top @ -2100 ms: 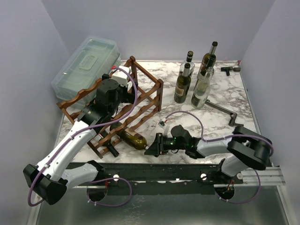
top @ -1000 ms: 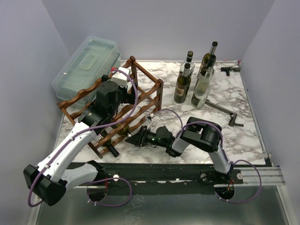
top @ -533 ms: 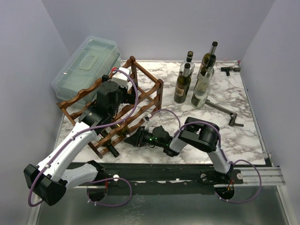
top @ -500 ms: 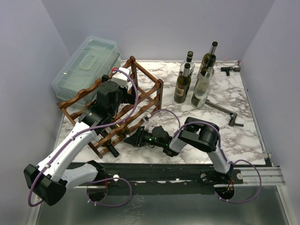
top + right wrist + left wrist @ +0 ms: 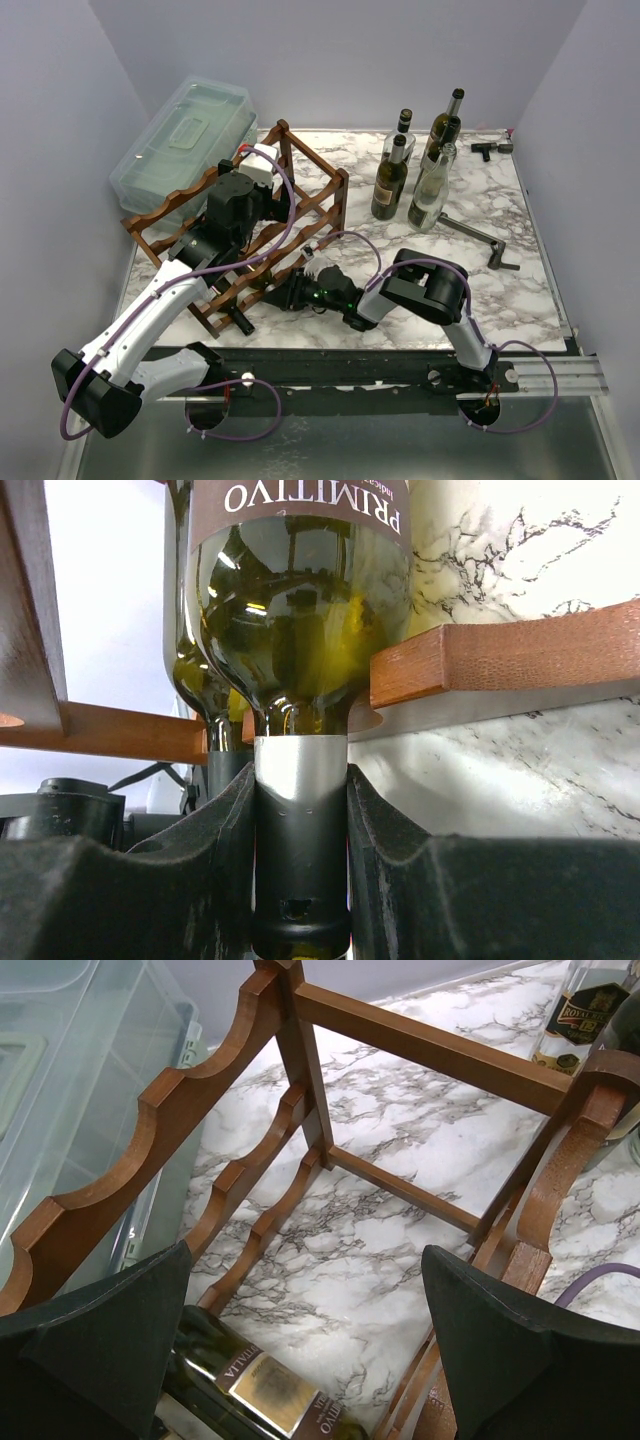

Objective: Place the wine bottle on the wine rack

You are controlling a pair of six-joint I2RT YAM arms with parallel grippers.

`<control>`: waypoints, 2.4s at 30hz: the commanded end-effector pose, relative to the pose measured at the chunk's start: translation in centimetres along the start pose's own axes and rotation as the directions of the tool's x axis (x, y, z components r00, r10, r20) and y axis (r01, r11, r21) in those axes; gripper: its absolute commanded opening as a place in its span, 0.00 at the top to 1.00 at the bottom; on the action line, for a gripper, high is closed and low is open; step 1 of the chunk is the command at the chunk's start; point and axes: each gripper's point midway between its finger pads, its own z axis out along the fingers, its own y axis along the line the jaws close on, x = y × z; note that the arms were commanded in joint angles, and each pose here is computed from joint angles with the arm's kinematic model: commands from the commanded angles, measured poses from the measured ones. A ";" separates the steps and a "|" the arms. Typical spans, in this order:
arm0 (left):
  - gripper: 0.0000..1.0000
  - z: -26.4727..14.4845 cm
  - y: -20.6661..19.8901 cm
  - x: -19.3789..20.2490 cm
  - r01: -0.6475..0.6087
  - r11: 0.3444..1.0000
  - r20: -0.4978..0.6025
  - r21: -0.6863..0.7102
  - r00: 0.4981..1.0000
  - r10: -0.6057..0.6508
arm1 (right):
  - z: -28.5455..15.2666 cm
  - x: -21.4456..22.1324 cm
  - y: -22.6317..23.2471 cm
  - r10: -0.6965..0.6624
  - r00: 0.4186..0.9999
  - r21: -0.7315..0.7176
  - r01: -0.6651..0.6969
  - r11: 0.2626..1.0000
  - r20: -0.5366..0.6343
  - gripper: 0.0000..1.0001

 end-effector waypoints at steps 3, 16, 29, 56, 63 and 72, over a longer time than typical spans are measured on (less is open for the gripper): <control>0.01 -0.2 0.1 -0.3 0.027 1.000 0.018 0.001 0.999 -0.027 | 1.3 -3.2 3.8 -0.045 0.991 -0.118 0.061 0.991 0.129 0.99; 0.01 -0.3 0.0 -0.5 0.030 1.000 0.026 0.005 0.999 -0.030 | 2.9 -3.6 3.5 -0.049 0.990 -0.090 0.061 0.994 0.134 1.00; 0.01 0.0 -0.1 -0.1 0.026 1.000 0.013 0.009 1.000 -0.026 | 1.4 -1.7 0.5 -0.078 0.995 0.030 0.076 0.997 0.060 0.32; 0.01 0.4 -0.7 0.3 0.032 0.999 -0.005 0.032 0.999 -0.032 | -5.2 -1.1 -2.3 -0.199 0.980 0.200 0.195 0.960 -0.001 0.36; 0.01 -0.6 -1.1 -0.9 0.061 0.996 0.045 0.069 0.997 -0.064 | -10.4 -6.3 -3.7 -0.400 0.914 0.442 0.332 0.833 0.069 0.28; 0.01 -1.4 -1.6 -1.6 0.068 0.991 0.080 0.115 0.994 -0.077 | -19.5 -17.9 -4.4 -0.502 0.844 0.659 0.271 0.702 0.187 0.27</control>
